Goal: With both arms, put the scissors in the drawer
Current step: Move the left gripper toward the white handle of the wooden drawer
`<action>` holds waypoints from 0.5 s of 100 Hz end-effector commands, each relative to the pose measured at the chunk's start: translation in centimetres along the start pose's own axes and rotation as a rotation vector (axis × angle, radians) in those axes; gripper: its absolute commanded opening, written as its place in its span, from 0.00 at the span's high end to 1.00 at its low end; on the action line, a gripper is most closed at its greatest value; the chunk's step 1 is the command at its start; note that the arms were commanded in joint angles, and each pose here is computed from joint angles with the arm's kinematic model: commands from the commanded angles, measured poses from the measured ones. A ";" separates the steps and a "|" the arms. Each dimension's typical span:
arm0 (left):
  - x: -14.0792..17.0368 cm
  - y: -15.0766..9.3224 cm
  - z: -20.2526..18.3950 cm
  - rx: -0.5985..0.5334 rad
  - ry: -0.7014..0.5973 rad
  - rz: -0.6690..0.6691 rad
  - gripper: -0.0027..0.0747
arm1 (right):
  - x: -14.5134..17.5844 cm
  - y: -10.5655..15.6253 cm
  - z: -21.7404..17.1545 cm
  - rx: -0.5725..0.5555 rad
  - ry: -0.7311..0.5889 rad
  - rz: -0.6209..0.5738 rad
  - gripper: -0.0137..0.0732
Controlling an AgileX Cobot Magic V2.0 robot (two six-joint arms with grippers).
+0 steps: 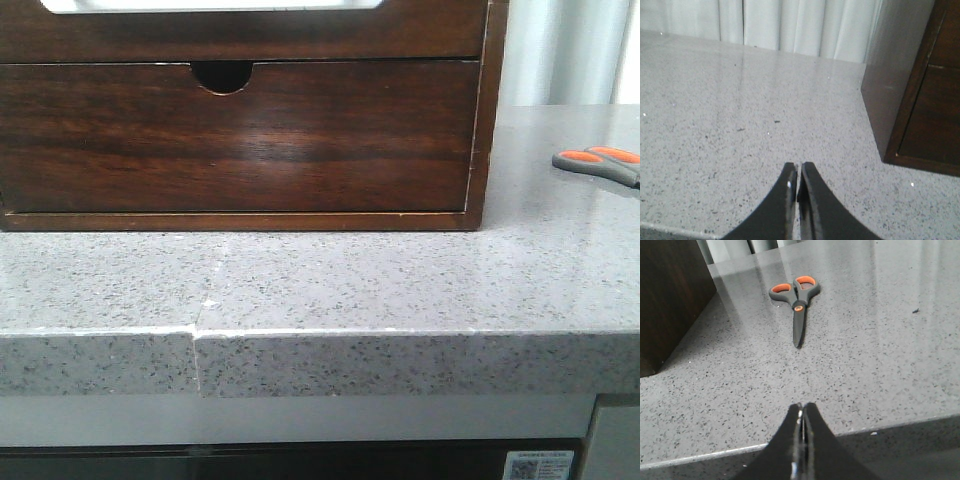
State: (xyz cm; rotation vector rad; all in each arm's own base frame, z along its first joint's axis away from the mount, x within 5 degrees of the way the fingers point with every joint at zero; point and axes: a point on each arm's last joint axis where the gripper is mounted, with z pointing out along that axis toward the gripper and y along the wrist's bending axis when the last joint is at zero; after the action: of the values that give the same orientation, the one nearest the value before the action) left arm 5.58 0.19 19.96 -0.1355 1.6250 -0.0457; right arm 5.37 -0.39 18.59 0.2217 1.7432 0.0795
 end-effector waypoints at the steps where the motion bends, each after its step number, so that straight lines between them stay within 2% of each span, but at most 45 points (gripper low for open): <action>1: -0.4 0.1 -0.2 0.004 -0.112 -0.045 0.99 | 0.0 -0.1 0.2 -0.004 -0.078 -0.021 0.92; 15: -0.9 0.1 -0.2 0.005 -0.163 -0.128 0.99 | -0.4 0.0 0.1 -0.014 -0.128 -0.021 0.92; 28: -1.5 0.4 -0.3 0.005 -0.232 -0.356 0.99 | -1.1 0.2 0.0 -0.031 -0.199 0.002 0.92; 41: -1.6 0.4 -0.4 0.027 -0.224 -0.598 0.99 | -1.7 0.3 -0.2 -0.049 -0.207 0.092 0.92; 50: -2.0 -0.2 -0.5 0.075 -0.163 -0.597 0.99 | -2.3 0.5 -0.3 -0.053 -0.189 0.114 0.92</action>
State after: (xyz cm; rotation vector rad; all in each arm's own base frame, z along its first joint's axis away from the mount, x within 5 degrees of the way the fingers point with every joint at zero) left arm 5.56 0.35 21.23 -0.5403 1.4091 -0.4744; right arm 5.52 -0.27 19.67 0.2659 1.6166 0.1610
